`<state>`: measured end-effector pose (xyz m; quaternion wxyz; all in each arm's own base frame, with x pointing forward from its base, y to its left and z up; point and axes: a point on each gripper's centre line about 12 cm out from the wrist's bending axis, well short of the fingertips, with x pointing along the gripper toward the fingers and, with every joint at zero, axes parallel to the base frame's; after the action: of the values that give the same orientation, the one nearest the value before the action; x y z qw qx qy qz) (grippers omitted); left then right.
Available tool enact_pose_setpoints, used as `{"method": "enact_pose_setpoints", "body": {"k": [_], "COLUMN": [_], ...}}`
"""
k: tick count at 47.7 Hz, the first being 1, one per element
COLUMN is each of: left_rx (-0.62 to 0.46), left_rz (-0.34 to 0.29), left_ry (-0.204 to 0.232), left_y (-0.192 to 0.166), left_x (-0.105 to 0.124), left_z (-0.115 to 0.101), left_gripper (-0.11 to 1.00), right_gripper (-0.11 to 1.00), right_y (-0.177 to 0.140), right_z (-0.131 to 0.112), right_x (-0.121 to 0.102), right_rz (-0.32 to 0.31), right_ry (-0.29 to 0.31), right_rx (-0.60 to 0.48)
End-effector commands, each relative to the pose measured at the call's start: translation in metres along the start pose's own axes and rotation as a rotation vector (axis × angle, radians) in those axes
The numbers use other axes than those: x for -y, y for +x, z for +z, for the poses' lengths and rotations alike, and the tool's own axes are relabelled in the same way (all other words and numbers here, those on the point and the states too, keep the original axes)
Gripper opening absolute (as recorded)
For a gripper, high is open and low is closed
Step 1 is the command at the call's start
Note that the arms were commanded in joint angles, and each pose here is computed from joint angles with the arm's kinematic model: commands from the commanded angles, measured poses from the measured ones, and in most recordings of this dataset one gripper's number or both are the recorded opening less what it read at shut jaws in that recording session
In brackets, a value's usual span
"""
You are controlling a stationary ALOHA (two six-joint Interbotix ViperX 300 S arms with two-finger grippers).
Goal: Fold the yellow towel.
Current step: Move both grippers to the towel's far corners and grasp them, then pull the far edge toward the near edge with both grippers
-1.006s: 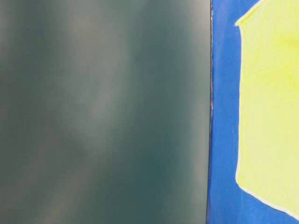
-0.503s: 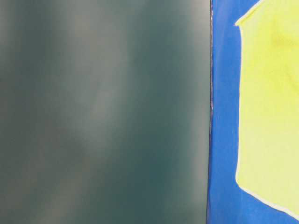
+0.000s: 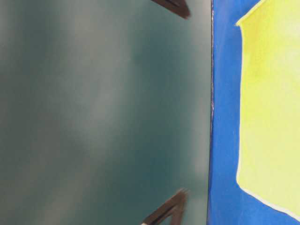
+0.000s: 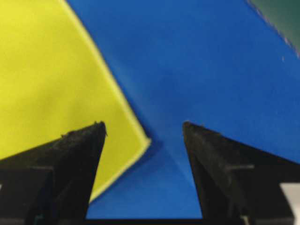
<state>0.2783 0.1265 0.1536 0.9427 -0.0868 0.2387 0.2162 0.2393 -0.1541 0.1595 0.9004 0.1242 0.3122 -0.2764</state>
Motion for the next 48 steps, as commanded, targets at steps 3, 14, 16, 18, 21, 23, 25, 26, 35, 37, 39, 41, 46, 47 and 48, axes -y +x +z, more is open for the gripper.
{"method": "enact_pose_setpoints", "body": {"k": [3,14,16,18,21,23,25,26,35,37,39,41,46,47,48], "left_rx": [-0.008,-0.082,-0.089,-0.093,-0.096,-0.102,-0.105,-0.107,-0.132,-0.141,-0.154,-0.167,-0.184,-0.184,-0.187], "left_rz": [0.024,0.063,0.069,0.072,0.075,0.075,0.075,0.075,0.071,0.066,0.057,0.05,0.031,0.028,0.028], "left_ry": [-0.014,-0.036,-0.039,-0.041,-0.042,-0.042,-0.042,-0.043,-0.04,-0.037,-0.028,-0.017,0.004,0.007,0.008], "left_y": [0.027,0.063,0.068,0.071,0.075,0.077,0.079,0.079,0.078,0.079,0.08,0.08,0.08,0.08,0.079], "left_x": [-0.008,-0.024,-0.026,-0.028,-0.029,-0.029,-0.029,-0.029,-0.027,-0.025,-0.021,-0.018,-0.011,-0.009,-0.009], "left_z": [-0.003,-0.025,-0.028,-0.031,-0.034,-0.036,-0.037,-0.037,-0.042,-0.042,-0.044,-0.045,-0.047,-0.047,-0.049], "left_gripper": [0.86,0.84,0.83,0.83,0.82,0.82,0.81,0.81,0.65,0.59,0.52,0.44,0.19,0.15,0.11], "right_gripper": [0.61,0.61,0.61,0.61,0.61,0.61,0.6,0.6,0.58,0.55,0.51,0.42,0.14,0.08,0.03], "right_y": [0.022,0.054,0.058,0.061,0.065,0.066,0.067,0.067,0.067,0.067,0.067,0.067,0.067,0.067,0.067], "right_z": [0.001,-0.021,-0.024,-0.027,-0.029,-0.03,-0.03,-0.031,-0.033,-0.034,-0.034,-0.034,-0.035,-0.035,-0.035], "right_x": [0.005,0.009,0.009,0.009,0.009,0.009,0.009,0.009,0.008,0.006,0.002,-0.002,-0.009,-0.009,-0.009], "right_rz": [-0.013,-0.022,-0.023,-0.023,-0.024,-0.024,-0.024,-0.024,-0.021,-0.017,-0.009,0.0,0.017,0.018,0.018], "right_ry": [0.006,0.013,0.015,0.015,0.015,0.015,0.015,0.015,0.019,0.015,0.006,-0.004,-0.021,-0.022,-0.022], "right_rx": [-0.001,-0.063,-0.072,-0.081,-0.089,-0.092,-0.095,-0.097,-0.109,-0.114,-0.118,-0.123,-0.124,-0.124,-0.124]}}
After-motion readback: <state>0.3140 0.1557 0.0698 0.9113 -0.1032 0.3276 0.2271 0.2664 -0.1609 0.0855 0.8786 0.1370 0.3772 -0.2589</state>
